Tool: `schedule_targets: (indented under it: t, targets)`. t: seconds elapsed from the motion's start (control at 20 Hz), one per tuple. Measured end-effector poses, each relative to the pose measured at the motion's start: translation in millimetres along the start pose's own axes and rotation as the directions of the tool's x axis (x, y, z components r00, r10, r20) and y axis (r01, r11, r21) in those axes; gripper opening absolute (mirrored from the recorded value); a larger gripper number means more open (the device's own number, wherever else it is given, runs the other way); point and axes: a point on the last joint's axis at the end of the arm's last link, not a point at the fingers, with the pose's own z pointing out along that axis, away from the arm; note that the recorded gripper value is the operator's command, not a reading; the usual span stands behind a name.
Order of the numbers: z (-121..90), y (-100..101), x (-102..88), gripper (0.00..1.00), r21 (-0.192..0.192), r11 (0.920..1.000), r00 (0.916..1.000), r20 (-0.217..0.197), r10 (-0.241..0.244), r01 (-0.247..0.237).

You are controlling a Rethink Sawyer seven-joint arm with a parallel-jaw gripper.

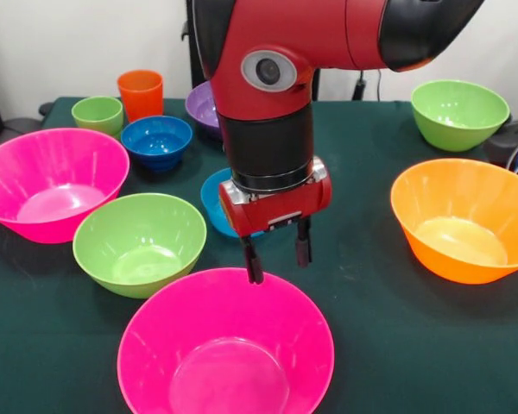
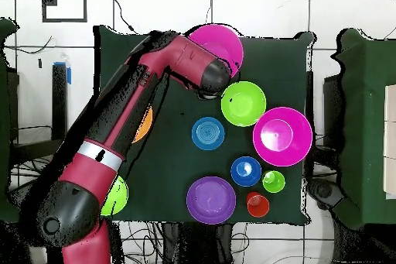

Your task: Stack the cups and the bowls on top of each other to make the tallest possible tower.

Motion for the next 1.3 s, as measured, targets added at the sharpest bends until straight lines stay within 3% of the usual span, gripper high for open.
schedule_targets:
  t: [0.8,1.3]
  targets:
    - [4.5,-10.4,3.5,1.00,-0.006,0.9999,0.9999,-0.001,0.011,-0.011]
    - [18.5,-18.6,7.2,1.00,-0.018,0.9998,0.9999,-0.013,0.010,-0.011]
